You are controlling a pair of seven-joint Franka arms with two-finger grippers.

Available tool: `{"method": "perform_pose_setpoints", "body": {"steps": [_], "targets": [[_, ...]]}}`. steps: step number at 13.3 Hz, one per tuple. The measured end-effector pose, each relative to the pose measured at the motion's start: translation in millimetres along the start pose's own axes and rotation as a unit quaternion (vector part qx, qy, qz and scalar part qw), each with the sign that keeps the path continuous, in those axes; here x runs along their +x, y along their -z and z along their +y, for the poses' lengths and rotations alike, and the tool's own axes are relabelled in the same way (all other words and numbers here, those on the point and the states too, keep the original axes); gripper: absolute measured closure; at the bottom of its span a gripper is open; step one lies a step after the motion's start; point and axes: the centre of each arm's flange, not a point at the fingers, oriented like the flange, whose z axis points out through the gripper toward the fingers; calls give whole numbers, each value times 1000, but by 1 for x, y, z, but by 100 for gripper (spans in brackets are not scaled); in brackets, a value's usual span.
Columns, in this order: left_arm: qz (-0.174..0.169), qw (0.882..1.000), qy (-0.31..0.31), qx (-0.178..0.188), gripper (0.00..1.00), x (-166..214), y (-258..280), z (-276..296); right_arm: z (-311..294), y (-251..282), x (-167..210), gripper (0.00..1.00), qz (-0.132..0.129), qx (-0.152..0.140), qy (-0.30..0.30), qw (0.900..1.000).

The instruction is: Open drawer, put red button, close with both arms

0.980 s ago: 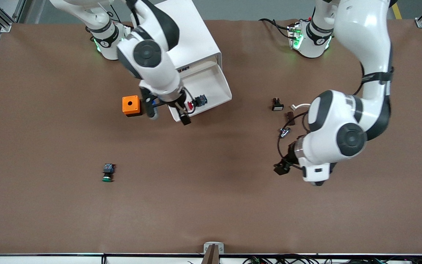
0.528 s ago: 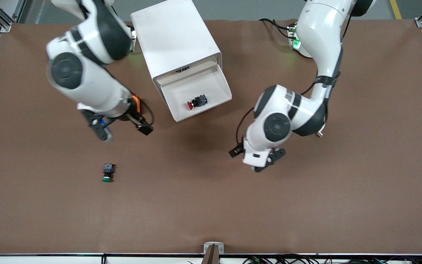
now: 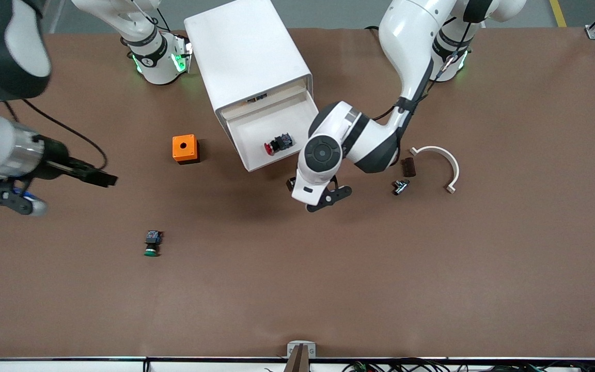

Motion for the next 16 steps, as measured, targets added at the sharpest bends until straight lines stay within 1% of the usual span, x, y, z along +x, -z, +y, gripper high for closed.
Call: {"method": "perform_pose_setpoints", "body": {"steps": [2,3,5,6,8,10,12,14,16], "targets": [[-11,1000,3,0,0,-17,-7,7,42,15,9,0,16,0,55,998],[-17,1000,5,-4,0,-21,-7,9,60,20,12,0,32,-5,77,997],[-26,1000,6,-7,0,-26,-8,11,86,25,8,0,68,-30,99,992],[-31,999,5,-7,0,-34,-10,14,92,26,2,0,78,-36,102,991],[-40,999,14,-6,0,-48,-14,19,95,32,-11,0,90,-45,107,989],[-47,999,18,-5,0,-60,-16,23,96,37,-18,0,106,-43,111,987],[-59,998,11,1,0,-77,-20,27,97,30,-27,0,122,-40,115,985],[-74,997,5,10,0,-99,-25,31,99,26,-35,0,128,-39,116,984],[-87,996,0,15,0,-122,-29,35,99,35,-39,0,138,-38,117,983]]}}
